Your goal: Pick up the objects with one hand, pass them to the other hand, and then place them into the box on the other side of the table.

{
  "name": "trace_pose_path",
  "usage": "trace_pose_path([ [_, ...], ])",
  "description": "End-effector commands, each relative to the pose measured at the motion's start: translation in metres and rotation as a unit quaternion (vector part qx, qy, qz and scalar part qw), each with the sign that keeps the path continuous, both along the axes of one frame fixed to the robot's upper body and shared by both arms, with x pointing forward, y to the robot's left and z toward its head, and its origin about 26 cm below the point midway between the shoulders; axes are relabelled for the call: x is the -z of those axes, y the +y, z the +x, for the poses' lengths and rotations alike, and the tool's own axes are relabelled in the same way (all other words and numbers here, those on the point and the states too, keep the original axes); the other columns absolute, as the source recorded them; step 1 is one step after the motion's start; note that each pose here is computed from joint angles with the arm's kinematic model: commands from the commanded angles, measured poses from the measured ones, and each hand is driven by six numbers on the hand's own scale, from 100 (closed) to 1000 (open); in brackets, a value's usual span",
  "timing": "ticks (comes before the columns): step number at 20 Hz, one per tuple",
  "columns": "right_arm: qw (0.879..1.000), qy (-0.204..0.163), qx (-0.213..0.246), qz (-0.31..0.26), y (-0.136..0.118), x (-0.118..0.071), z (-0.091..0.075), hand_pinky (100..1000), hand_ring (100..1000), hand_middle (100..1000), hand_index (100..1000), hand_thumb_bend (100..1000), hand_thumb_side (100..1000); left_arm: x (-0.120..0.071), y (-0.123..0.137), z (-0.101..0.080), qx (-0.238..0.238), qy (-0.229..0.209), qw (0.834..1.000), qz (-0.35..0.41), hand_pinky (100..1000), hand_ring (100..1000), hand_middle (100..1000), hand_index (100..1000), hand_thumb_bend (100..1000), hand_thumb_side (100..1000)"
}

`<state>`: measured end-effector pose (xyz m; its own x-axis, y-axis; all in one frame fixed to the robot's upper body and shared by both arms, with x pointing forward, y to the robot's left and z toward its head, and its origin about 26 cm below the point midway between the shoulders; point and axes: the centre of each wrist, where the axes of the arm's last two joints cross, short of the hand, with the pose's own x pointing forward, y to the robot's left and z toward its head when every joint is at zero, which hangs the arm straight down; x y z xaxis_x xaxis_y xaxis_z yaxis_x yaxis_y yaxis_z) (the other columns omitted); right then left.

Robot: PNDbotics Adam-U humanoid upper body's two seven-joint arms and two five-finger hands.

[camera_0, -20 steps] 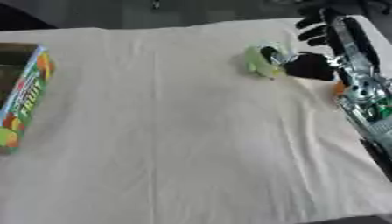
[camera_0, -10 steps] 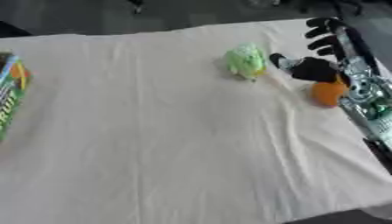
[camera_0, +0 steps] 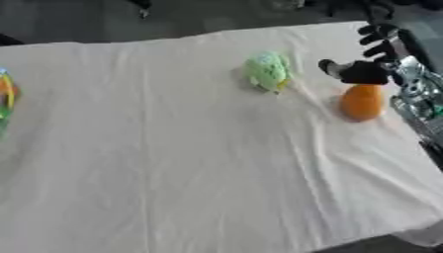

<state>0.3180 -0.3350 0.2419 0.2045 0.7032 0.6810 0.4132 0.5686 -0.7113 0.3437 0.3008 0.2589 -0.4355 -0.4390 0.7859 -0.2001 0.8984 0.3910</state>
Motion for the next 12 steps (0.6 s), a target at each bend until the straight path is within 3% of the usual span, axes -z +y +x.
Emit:
trace_pose_path([
  [1, 0.998, 0.015, 0.06, -0.021, -0.019, -0.016, -0.001, 796, 772, 771, 852, 625, 255, -0.009, 0.005, -0.002, -0.007, -0.009, 1.0, 0.014, 609, 712, 588, 660, 313, 453],
  [12, 0.992, 0.117, 0.048, -0.015, -0.043, -0.016, 0.0, 798, 779, 779, 853, 642, 273, -0.007, 0.006, 0.0, -0.012, -0.002, 1.0, 0.024, 609, 713, 588, 660, 309, 459],
])
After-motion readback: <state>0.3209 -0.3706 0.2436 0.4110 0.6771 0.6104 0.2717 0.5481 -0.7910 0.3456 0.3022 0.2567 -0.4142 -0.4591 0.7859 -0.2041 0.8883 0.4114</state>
